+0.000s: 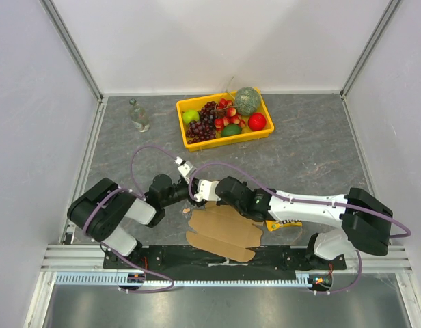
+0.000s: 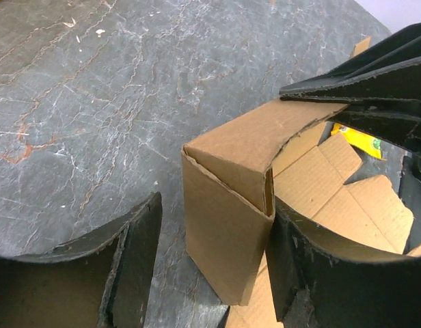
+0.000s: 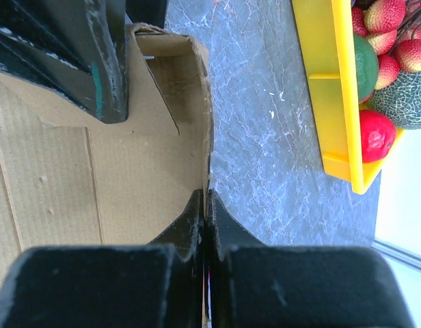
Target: Fold the paper box
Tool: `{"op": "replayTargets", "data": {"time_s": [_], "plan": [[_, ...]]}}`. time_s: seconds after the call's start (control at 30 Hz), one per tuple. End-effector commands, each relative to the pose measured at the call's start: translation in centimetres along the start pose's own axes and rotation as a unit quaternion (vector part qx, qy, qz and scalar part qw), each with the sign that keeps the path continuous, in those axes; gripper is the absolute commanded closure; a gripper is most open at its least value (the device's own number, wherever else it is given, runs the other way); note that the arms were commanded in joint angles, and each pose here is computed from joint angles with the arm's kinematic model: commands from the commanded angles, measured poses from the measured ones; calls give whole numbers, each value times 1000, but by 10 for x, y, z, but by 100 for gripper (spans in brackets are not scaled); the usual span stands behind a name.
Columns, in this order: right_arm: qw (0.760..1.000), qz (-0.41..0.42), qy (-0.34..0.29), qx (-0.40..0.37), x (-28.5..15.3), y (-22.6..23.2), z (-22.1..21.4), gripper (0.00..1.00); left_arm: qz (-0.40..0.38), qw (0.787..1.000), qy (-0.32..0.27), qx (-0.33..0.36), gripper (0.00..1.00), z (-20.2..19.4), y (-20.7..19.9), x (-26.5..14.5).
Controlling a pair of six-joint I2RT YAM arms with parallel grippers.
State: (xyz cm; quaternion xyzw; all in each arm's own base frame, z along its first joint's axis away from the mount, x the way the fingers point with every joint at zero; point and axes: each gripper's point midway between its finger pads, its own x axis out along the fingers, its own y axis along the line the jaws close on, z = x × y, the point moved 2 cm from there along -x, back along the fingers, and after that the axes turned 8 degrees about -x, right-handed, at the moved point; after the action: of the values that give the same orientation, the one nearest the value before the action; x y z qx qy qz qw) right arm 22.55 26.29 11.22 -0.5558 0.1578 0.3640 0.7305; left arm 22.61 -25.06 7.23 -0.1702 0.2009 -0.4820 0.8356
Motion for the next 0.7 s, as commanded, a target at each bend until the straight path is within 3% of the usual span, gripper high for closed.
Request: {"op": "replayTargets", "data": {"time_s": [0.0, 0.3, 0.53, 0.67], "plan": [[999, -5, -30, 18, -10, -4, 14, 99, 29, 998, -28, 48, 35, 12, 3, 1], [999, -6, -36, 16, -19, 8, 18, 99, 40, 997, -34, 53, 35, 12, -2, -3], [999, -16, -43, 26, -24, 6, 23, 98, 45, 997, -31, 55, 49, 9, -3, -2], [998, -19, -45, 35, -25, 4, 24, 97, 47, 997, -30, 58, 63, 9, -3, -1]]}}
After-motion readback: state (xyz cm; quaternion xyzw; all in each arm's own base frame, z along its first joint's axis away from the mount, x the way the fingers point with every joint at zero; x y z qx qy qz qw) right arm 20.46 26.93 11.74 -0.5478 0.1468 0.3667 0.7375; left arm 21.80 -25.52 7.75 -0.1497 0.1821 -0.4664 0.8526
